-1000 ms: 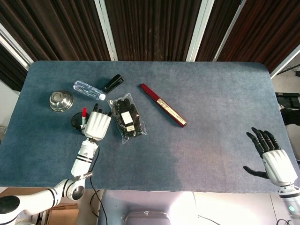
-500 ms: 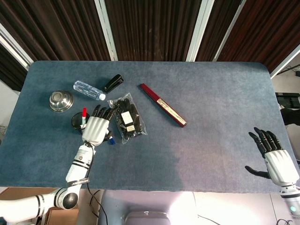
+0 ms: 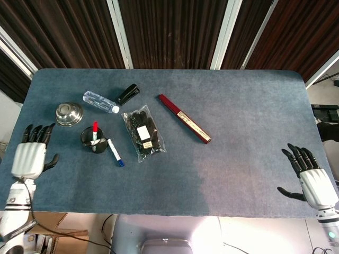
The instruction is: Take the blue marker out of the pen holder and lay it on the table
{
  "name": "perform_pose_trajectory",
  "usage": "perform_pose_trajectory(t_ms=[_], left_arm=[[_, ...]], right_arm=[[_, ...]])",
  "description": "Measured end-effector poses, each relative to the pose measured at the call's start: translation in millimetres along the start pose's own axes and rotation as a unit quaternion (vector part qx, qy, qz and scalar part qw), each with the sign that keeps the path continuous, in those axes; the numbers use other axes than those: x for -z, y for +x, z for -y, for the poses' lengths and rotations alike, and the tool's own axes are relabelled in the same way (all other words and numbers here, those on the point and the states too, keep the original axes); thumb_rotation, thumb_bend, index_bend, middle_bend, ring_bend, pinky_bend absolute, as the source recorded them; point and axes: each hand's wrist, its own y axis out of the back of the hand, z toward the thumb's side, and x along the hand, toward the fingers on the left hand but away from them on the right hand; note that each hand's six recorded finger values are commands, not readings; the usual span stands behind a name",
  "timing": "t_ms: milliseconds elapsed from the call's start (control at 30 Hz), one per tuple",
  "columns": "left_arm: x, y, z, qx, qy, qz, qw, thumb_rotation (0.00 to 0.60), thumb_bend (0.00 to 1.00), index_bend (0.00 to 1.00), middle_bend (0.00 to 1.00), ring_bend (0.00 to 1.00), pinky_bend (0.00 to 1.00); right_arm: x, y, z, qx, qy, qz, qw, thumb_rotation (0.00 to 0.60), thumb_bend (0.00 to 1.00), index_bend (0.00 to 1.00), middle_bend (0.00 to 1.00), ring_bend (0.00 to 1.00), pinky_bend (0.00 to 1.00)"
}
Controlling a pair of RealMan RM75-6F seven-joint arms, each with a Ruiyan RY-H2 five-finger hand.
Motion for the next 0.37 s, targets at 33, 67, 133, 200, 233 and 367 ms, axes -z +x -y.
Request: perform_pose_trajectory(t_ms=[33,67,133,200,233,367], left_arm=[[9.1,-8.6,1.7,0.003,0.000,-0.006,1.0000,0.600,0.30,0.02,0.13,0.09,0.00],[20.2,-20.2,3.6,0.005,0.001,-0.013,0.9999,0.600,0.29,0.02,0.13,0.09,0.00],[34.2,-36.3,5.4,0.006,0.006,-0.024,0.9997,0.600,0.29,0.02,0.12,0.09,0.00],[45.7,-52.2,5.8,0.002,0.011,-0.035,0.9993,0.600,0.29,0.02,0.12,0.08,0.00],[49.3,-58.5,5.8,-0.001,0.012,-0.038,0.9992,0.600,0.29,0.02,0.12,0.08,0.00],[56.8,-85.9,5.4,-0.018,0.004,-0.042,0.9989,0.600,0.30,0.03,0.13,0.08,0.00]], right_arm=[[0.0,0.0,-0.1,0.000,0.000,0.000,1.0000,0.600,0.05,0.00,0.04,0.00,0.00],[0.0,-0.2,-0.1,0.000,0.000,0.000,1.0000,0.600,0.05,0.00,0.04,0.00,0.00],[-0.5,-0.7,0.3,0.000,0.001,-0.001,1.0000,0.600,0.05,0.00,0.04,0.00,0.00],[-1.6,-1.2,1.0,-0.002,0.001,-0.004,1.0000,0.600,0.05,0.00,0.04,0.00,0.00],[-2.2,-1.3,1.3,-0.002,0.002,-0.005,1.0000,0.600,0.05,0.00,0.04,0.00,0.00],[-4.2,-1.3,2.1,-0.003,0.001,-0.007,1.0000,0.600,0.05,0.00,0.04,0.00,0.00]])
